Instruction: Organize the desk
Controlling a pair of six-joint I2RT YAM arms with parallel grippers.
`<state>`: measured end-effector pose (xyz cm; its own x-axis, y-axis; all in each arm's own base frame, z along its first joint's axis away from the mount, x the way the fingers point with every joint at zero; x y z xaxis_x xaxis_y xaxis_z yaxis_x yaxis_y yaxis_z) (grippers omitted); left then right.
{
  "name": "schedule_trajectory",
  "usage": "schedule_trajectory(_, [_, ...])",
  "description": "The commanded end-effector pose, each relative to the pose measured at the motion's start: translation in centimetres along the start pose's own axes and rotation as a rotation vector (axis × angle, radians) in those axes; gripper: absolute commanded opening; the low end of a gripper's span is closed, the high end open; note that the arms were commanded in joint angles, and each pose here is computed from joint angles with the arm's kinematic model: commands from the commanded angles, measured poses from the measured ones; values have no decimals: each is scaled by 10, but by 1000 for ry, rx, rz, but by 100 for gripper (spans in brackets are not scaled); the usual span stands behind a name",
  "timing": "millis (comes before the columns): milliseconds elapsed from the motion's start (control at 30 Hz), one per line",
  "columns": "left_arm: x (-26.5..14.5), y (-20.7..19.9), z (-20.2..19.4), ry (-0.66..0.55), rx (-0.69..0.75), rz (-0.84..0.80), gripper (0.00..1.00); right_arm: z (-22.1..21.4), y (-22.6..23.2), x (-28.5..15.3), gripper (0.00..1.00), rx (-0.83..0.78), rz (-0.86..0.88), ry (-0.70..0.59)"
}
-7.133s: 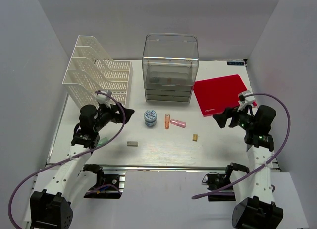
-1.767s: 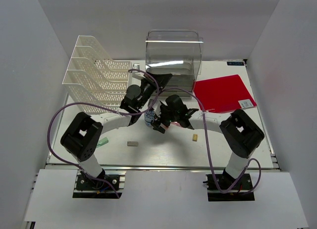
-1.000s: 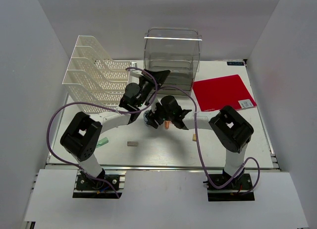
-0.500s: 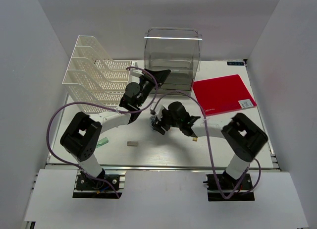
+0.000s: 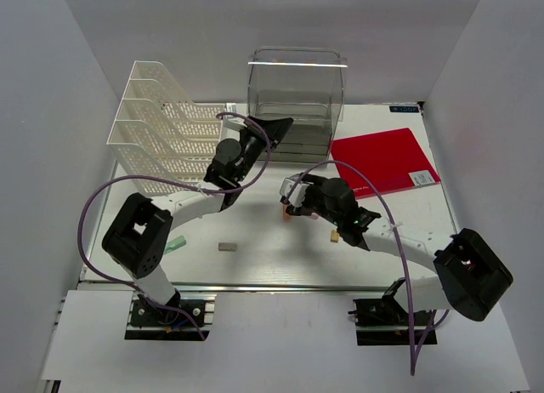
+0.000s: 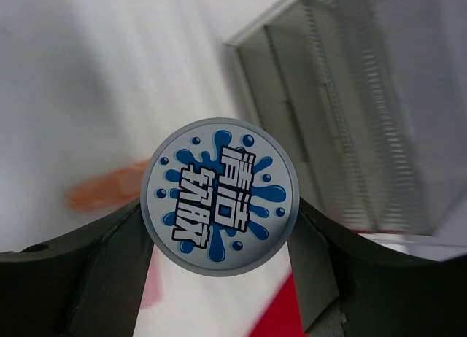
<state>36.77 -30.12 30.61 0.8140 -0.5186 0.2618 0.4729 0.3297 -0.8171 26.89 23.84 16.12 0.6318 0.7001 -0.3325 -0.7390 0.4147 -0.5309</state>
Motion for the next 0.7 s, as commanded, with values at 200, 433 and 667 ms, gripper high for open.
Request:
schedule_trajectory(200, [5, -57, 44, -112, -3, -105, 0, 41, -81, -11, 0, -449, -347, -67])
schedule_trajectory(433, [7, -62, 43, -107, -3, -95, 0, 64, -100, -12, 0, -536, -453, -120])
schedule_trajectory(667, [9, -60, 43, -110, -9, -86, 0, 71, -125, -11, 0, -574, -592, -125])
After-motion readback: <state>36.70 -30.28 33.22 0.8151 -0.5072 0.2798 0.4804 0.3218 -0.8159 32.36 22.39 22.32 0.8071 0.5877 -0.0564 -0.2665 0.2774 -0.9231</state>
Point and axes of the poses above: each gripper's point midway between its finger pads, its own x axis out along the fingers, its own y axis along the line the jaws close on, z = x × y, the point moved 5 cm from there along -x, back along the fingers, and after that the axes turned 6 degrees about x, right-handed, at the moved point
